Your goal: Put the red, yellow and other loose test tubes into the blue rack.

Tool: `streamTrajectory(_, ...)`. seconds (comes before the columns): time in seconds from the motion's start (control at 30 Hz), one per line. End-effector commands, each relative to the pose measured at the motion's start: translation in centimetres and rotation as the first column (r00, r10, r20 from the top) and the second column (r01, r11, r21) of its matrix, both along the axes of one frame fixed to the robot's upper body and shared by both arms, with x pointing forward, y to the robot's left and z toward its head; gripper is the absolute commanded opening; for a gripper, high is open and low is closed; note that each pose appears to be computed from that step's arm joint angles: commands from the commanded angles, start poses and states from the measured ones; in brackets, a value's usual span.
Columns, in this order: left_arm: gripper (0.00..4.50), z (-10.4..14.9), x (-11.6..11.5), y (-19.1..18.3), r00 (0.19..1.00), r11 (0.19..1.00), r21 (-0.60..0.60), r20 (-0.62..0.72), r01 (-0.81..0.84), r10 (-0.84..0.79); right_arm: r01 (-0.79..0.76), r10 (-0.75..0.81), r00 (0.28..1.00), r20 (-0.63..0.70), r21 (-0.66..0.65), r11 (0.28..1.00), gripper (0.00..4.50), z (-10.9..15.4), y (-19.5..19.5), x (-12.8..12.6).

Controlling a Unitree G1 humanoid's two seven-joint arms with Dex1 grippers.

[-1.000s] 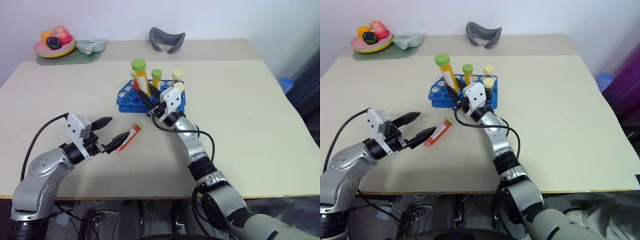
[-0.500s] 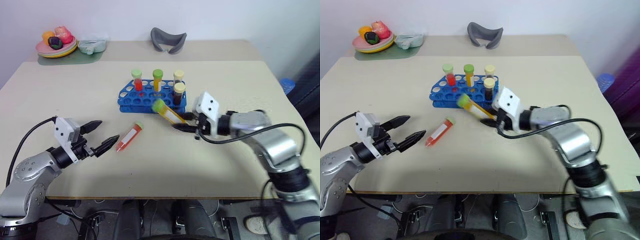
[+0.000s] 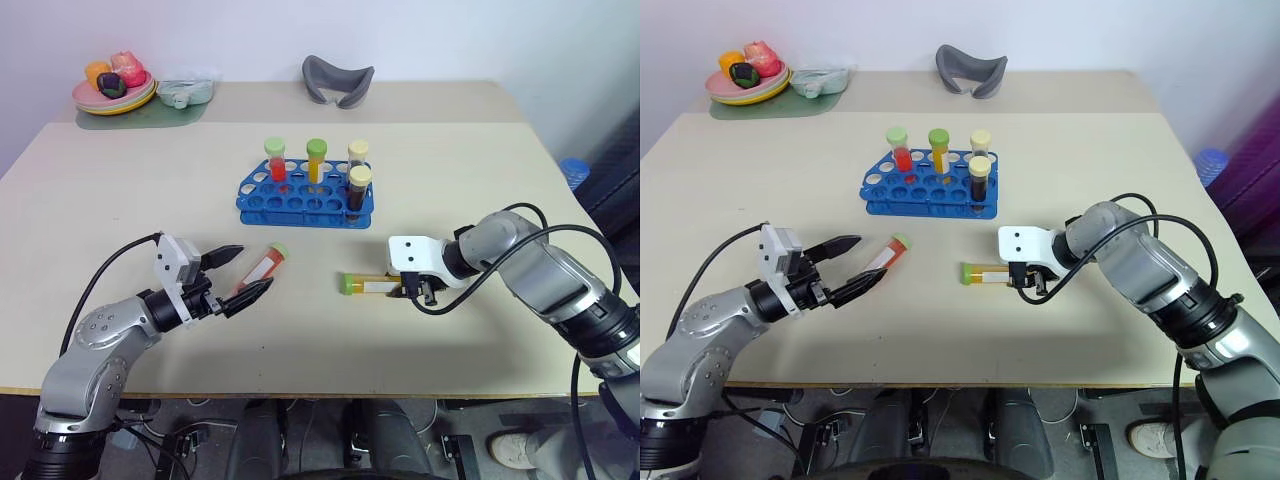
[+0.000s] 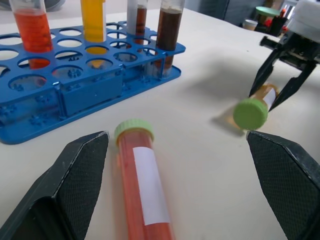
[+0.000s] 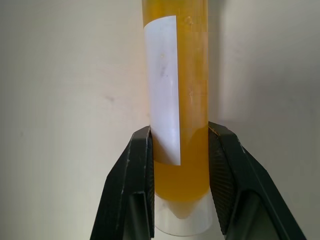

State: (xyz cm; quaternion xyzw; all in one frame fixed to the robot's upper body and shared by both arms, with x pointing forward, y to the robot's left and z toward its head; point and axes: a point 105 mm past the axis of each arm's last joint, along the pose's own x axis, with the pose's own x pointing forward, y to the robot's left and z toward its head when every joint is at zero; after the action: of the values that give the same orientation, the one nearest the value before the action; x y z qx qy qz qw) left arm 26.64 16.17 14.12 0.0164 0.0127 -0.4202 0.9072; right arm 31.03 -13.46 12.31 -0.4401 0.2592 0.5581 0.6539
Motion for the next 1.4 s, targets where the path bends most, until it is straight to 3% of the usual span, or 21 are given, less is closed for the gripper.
streamTrajectory(0.03, 4.5, 0.8, -0.5, -0.8, 0.999, 1.0, 0.007, 0.038, 0.024, -0.024, 0.009, -0.009, 1.0, -0.002, -0.06, 0.998, 0.84, -0.4, -1.0, 0.7)
streamTrajectory(0.07, 4.5, 0.8, -0.5, -0.8, 0.999, 1.0, 0.006, 0.038, 0.026, -0.026, 0.003, -0.004, 1.0, -0.01, -0.065, 0.998, 0.84, -0.4, -1.1, 0.7)
streamTrajectory(0.23, 4.5, 1.0, -0.6, -1.2, 0.998, 0.999, 0.0, 0.04, 0.038, -0.038, -0.049, 0.051, 0.999, 0.015, -0.096, 0.994, 3.18, 0.9, -0.7, 0.9)
streamTrajectory(0.37, 4.5, 0.9, -0.6, -1.5, 0.998, 0.999, -0.005, 0.038, 0.051, -0.051, -0.046, 0.048, 0.999, 0.015, -0.115, 0.992, 3.18, 1.5, -0.3, 0.9)
streamTrajectory(0.57, 4.5, 0.9, -0.5, -1.7, 0.997, 0.998, -0.008, 0.037, 0.061, -0.06, 0.035, -0.035, 0.999, -0.007, -0.033, 0.999, 3.18, 2.5, 2.1, 0.3)
streamTrajectory(0.87, 4.5, 0.8, -0.3, -2.1, 0.997, 0.997, -0.014, 0.033, 0.075, -0.075, 0.123, -0.11, 0.991, 0.072, -0.223, 0.967, 3.18, 1.9, 1.3, 0.9)
streamTrajectory(1.17, 4.5, 0.9, 0.0, -2.2, 0.996, 0.996, -0.015, 0.035, 0.084, -0.083, 0.168, -0.167, 0.986, 0.026, -0.258, 0.951, 3.18, 1.5, 1.4, 0.7)
streamTrajectory(1.4, 4.5, 0.8, 0.1, -2.2, 0.996, 0.996, -0.018, 0.033, 0.085, -0.085, 0.14, -0.167, 0.982, -0.083, -0.264, 0.954, 3.18, 0.9, 1.8, -0.8)
